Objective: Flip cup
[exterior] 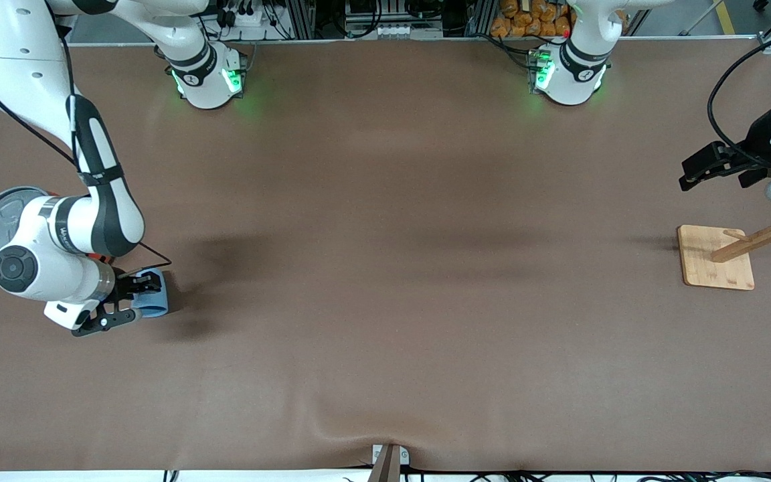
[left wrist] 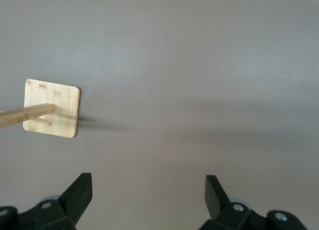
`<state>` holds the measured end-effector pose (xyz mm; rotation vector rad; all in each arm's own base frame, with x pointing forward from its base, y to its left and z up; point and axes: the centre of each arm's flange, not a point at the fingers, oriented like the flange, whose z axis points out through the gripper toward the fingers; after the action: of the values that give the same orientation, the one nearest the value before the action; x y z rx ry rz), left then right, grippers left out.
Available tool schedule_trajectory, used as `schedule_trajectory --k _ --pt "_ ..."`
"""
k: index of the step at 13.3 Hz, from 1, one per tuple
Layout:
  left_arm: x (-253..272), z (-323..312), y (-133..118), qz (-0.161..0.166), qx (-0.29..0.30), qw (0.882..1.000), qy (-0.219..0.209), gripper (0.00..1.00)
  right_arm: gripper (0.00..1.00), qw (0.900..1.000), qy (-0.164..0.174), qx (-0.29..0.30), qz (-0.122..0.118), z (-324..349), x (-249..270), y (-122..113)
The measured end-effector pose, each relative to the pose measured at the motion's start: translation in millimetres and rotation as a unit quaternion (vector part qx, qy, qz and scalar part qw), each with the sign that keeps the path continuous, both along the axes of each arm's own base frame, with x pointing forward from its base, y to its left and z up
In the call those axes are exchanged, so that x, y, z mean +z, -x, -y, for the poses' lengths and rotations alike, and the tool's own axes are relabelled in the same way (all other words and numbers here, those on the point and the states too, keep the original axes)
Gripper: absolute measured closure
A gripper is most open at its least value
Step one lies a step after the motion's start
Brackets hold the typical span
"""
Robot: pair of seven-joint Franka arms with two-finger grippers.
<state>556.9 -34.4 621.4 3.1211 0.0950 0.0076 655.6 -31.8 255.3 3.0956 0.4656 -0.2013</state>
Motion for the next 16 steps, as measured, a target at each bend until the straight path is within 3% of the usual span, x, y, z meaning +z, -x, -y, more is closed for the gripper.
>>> schedule_trajectory --k 16 --pt "0.0 0.7 0.0 0.0 -0.001 1.0 0.0 0.0 0.37 1.0 0.002 -0.01 0.007 26.3 -25.1 1.2"
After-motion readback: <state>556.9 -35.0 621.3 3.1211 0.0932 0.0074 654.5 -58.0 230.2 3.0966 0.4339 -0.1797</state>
